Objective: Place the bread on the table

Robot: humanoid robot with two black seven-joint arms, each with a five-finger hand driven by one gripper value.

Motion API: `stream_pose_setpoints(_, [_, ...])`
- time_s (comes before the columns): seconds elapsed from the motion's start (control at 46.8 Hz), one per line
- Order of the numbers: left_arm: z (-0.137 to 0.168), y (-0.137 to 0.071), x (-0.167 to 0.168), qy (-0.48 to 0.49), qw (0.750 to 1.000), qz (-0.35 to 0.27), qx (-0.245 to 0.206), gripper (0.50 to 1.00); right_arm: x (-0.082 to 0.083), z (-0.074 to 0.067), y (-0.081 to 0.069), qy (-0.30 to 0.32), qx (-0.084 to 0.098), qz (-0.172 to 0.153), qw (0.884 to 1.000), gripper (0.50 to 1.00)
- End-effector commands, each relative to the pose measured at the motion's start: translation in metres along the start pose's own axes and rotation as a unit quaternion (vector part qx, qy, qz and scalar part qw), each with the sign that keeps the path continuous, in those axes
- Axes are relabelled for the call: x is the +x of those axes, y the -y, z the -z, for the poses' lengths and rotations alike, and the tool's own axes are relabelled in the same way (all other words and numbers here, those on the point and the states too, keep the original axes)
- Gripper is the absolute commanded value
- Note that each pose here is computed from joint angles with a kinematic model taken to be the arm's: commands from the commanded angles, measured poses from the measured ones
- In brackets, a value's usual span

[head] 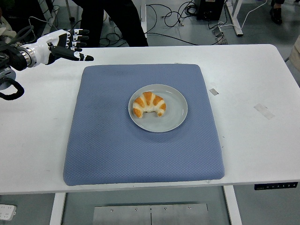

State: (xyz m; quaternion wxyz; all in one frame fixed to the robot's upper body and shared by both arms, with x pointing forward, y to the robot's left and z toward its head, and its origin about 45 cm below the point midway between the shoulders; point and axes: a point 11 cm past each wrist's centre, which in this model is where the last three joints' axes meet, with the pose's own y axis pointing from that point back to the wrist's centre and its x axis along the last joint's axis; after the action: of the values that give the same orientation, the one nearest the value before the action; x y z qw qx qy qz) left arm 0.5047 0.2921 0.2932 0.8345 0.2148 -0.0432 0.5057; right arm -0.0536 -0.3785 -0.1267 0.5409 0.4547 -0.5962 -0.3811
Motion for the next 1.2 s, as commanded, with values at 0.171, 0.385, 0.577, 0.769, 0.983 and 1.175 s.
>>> stream_pose_setpoints(0.171, [-0.023,0.009,-0.009,0.027,1.000,0.013,-0.008,0.971,0.000,0.000,0.000,0.000,0.000,0.000,1.000,1.000])
stream_pose_setpoints(0.385, [-0.041,0.018,-0.025,0.076,0.997,0.035,-0.002,0.969,0.000,0.000,0.000,0.000,0.000,0.000,1.000,1.000])
stream_pose_setpoints(0.577, [-0.053,0.025,-0.037,0.101,0.994,0.050,-0.003,0.969,0.000,0.000,0.000,0.000,0.000,0.000,1.000,1.000])
stream_pose_setpoints(0.769, [-0.067,0.031,-0.048,0.145,0.988,0.061,-0.009,0.969,0.000,0.000,0.000,0.000,0.000,0.000,1.000,1.000])
stream_pose_setpoints(0.983, [-0.083,0.038,-0.067,0.198,0.977,0.080,-0.016,0.969,0.000,0.000,0.000,0.000,0.000,0.000,1.000,1.000])
stream_pose_setpoints(1.175, [-0.097,0.045,-0.086,0.248,0.964,0.095,-0.024,0.969,0.000,0.000,0.000,0.000,0.000,0.000,1.000,1.000])
